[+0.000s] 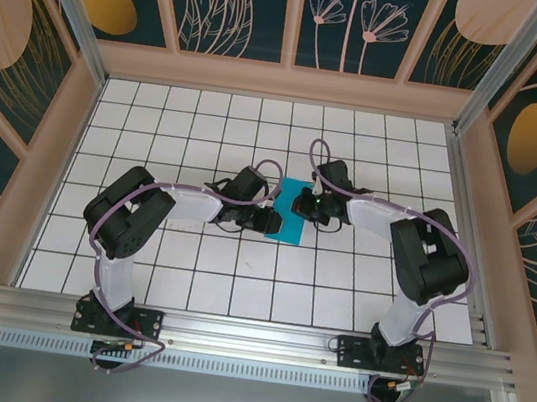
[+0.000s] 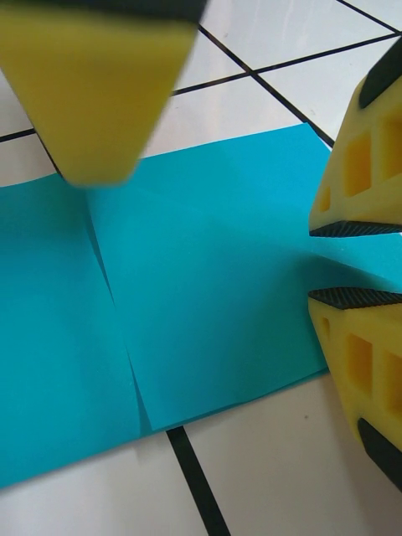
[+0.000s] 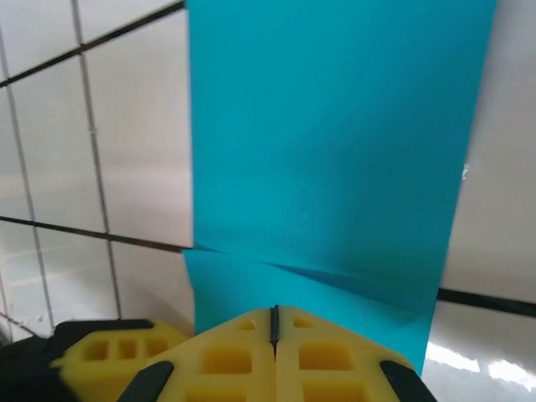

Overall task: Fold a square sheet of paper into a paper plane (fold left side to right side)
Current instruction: Fold the triangle a second time at the center of the table.

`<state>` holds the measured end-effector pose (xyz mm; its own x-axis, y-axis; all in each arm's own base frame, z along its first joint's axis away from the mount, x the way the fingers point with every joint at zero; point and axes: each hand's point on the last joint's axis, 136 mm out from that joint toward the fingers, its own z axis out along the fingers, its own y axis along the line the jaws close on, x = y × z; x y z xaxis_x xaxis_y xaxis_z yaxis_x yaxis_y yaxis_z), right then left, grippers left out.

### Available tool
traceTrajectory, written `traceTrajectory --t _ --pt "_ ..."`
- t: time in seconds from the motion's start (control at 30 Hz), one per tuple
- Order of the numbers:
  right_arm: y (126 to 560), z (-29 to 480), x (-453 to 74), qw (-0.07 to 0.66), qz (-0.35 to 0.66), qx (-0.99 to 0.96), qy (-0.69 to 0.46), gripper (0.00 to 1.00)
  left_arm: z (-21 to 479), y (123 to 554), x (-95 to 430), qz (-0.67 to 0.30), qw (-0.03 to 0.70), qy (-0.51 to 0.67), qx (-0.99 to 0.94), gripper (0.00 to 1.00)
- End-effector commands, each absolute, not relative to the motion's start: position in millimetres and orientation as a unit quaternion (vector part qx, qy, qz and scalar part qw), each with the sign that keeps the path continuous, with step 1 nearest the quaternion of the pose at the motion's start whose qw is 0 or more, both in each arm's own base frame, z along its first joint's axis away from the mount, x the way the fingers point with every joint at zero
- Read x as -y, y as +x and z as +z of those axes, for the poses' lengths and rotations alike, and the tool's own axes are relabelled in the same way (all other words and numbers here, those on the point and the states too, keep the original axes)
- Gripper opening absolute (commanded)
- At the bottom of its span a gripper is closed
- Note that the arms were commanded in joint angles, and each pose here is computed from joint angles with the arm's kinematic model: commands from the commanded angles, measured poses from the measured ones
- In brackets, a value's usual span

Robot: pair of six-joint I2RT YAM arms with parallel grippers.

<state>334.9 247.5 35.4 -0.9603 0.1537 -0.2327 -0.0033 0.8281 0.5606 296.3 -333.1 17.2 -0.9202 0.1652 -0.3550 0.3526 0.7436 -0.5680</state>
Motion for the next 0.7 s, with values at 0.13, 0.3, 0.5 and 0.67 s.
traceTrajectory --t 0.13,0.3,0.5,0.67 --pt "333 8 -240 0.107 0.274 -0.954 0.056 0.05 -9 288 300 -0.262 0.116 0.123 -0.95 0.29" --pt "317 -6 -231 0.09 0.266 -0.958 0.062 0.04 35 302 325 -0.322 0.147 0.13 -0.926 0.29" --pt "314 -10 -231 0.086 0.272 -0.956 0.066 0.05 61 309 345 -0.365 0.155 0.146 -0.906 0.29" --pt "314 -9 -230 0.087 0.271 -0.956 0.067 0.04 51 310 352 -0.371 0.138 0.156 -0.905 0.29"
